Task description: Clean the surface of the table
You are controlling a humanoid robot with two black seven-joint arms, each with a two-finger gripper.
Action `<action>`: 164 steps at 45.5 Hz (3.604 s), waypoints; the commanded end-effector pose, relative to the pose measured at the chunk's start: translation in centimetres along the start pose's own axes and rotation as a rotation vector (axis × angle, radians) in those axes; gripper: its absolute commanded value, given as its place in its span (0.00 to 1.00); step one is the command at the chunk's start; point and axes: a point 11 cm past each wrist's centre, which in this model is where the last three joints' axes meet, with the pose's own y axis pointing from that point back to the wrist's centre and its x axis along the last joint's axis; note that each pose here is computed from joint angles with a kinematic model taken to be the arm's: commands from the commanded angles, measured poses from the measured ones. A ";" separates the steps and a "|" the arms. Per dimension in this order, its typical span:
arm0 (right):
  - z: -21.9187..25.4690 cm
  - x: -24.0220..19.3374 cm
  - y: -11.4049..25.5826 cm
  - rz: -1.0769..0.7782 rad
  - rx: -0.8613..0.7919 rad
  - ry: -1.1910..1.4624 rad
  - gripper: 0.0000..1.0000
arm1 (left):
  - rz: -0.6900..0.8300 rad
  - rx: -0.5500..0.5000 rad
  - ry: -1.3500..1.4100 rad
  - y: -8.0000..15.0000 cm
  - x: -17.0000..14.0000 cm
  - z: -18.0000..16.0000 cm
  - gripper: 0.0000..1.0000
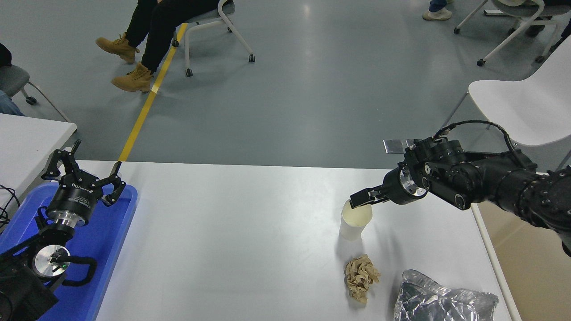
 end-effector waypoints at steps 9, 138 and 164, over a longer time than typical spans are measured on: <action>0.6 -1.9 -1.1 0.013 0.001 -0.012 0.98 | 0.000 0.000 -0.001 0.0 0.0 0.0 1.00; 18.1 8.1 21.9 0.946 0.201 -0.852 0.00 | 0.001 -0.001 0.000 0.0 0.0 0.1 1.00; 29.1 -4.5 26.5 1.080 -0.421 -0.944 0.00 | 0.000 0.000 -0.001 0.0 0.0 0.0 1.00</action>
